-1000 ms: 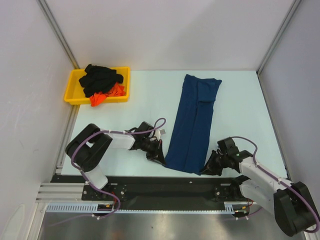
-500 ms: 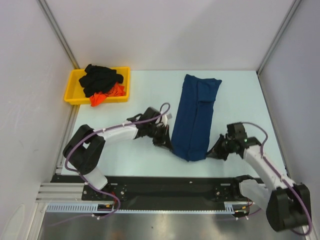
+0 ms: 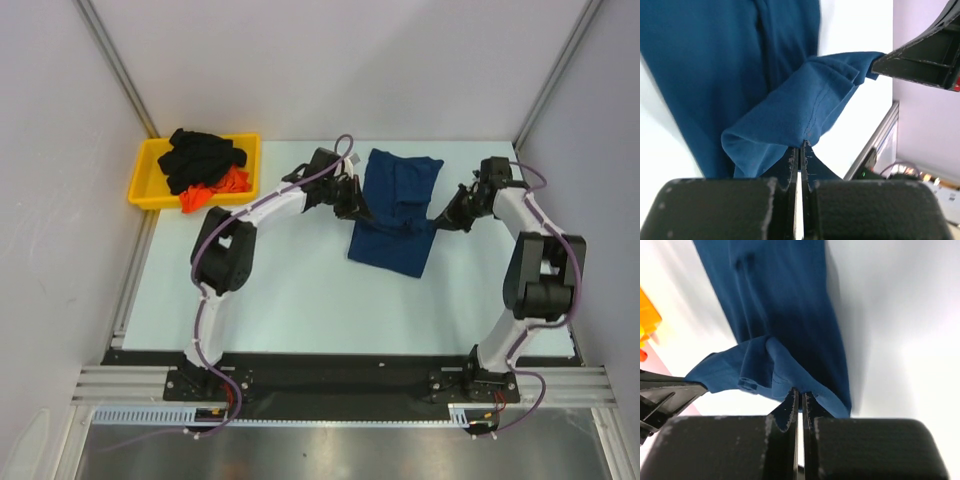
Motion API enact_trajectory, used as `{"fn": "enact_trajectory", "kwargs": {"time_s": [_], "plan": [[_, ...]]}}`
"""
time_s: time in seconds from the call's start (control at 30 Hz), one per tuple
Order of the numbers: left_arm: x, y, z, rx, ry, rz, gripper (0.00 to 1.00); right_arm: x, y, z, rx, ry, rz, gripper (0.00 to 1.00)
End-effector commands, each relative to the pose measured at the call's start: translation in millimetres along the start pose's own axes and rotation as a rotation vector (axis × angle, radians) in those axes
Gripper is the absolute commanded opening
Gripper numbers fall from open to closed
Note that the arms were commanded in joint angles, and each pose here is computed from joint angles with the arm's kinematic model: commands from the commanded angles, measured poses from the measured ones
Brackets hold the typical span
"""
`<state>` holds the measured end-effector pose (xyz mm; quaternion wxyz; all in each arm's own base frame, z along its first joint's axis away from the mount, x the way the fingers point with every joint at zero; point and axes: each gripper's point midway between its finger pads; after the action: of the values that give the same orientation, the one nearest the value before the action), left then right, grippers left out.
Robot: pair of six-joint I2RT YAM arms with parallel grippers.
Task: Fold and stack the t-shirts
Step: Fold the tshirt
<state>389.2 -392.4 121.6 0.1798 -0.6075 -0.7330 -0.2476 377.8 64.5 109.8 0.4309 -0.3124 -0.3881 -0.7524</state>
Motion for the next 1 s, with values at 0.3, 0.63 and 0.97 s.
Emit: {"fn": "enact_trajectory", "kwargs": {"time_s": [0.3, 0.63, 0.97], "plan": [[-12, 71, -7, 0.118, -0.092, -0.098, 0.00, -34, 50, 0, 0.047, 0.105, 0.026, 0.00], [-25, 83, 12, 0.170, -0.085, -0.088, 0.00, -46, 59, -3, 0.045, 0.117, 0.048, 0.00], [-29, 106, 12, 0.145, -0.056, -0.117, 0.32, -58, 72, -12, 0.029, 0.108, 0.059, 0.08]]}}
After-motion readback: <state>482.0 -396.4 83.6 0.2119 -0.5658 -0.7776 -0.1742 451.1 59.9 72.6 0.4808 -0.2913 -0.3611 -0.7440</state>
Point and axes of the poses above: each gripper's point midway between its finger pads, its own x axis back along the fingers, its own z axis along the line the jaws close on, y = z × x, and after that the axes turned 15 degrees about x, right-handed
